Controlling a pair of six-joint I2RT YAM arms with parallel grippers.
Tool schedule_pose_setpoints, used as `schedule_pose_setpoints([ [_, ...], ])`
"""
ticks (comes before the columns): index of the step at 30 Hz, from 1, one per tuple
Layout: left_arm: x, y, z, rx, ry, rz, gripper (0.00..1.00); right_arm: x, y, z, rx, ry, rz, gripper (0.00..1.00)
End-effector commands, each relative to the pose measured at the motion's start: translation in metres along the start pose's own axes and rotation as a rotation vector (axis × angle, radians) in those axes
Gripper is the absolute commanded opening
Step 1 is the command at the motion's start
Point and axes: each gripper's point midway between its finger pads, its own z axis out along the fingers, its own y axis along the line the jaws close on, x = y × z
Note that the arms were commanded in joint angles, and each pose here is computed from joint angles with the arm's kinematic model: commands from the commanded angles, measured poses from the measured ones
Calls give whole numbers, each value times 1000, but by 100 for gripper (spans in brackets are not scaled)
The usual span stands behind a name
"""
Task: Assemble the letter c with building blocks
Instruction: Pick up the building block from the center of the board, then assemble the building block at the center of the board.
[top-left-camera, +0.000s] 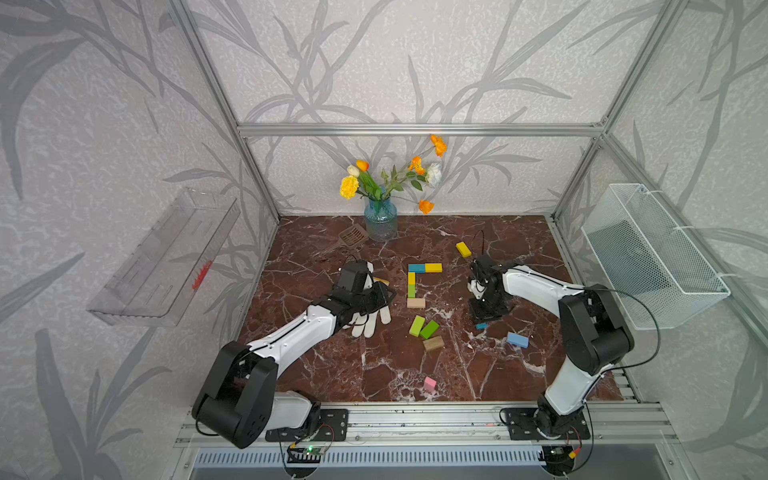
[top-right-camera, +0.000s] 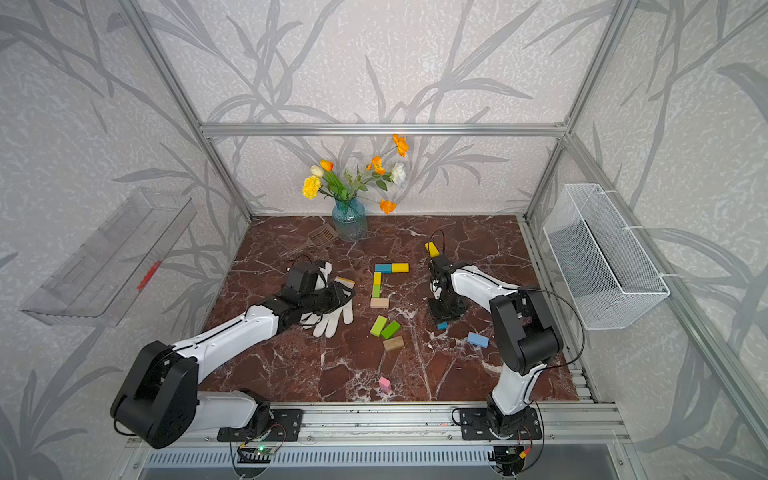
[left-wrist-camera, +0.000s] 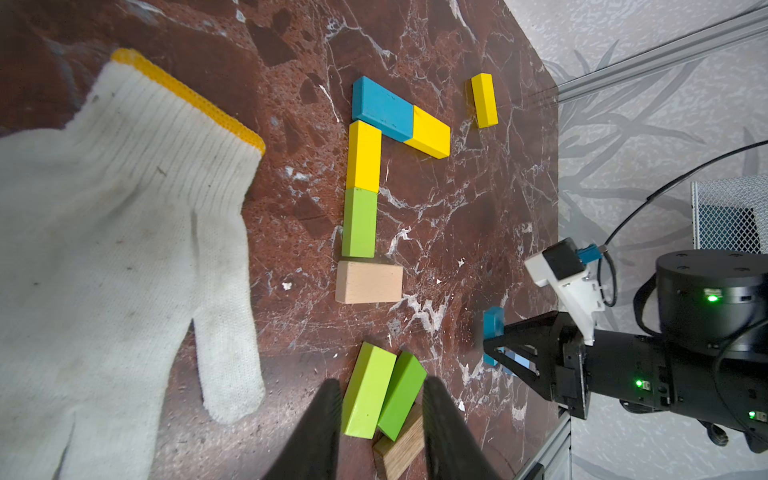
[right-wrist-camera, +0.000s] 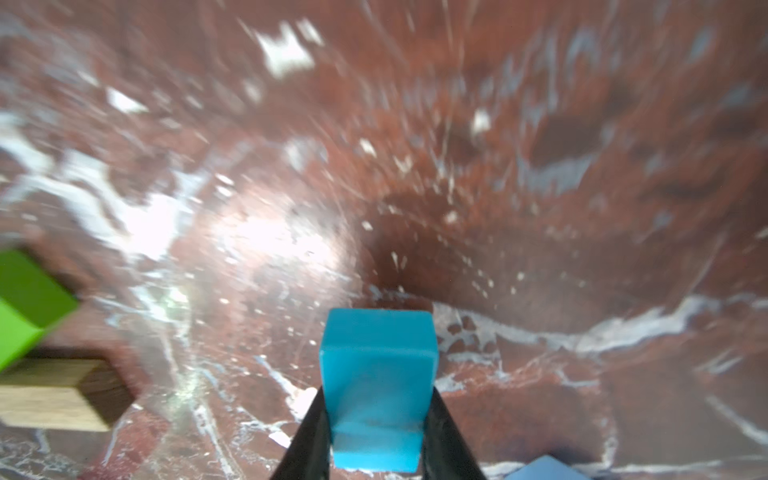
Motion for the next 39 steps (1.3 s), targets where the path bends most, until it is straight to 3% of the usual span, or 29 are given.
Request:
schedule_pose_setpoints([
  [1,-1,-2,3,14,-3,-1,35,-10,9,-8,-12,-2,-179,8],
  [14,-3,-4,-1,51,-20,-5,34,-37,52,-25,-4,-30,-678,5],
  [26,-5,-4,-1,89,-22,-25,34,-48,71,-26,-19,14,-1017,5],
  [39,-6,-4,-1,115,-27,-39,34,-61,84,-4,-35,97,-1151,4],
])
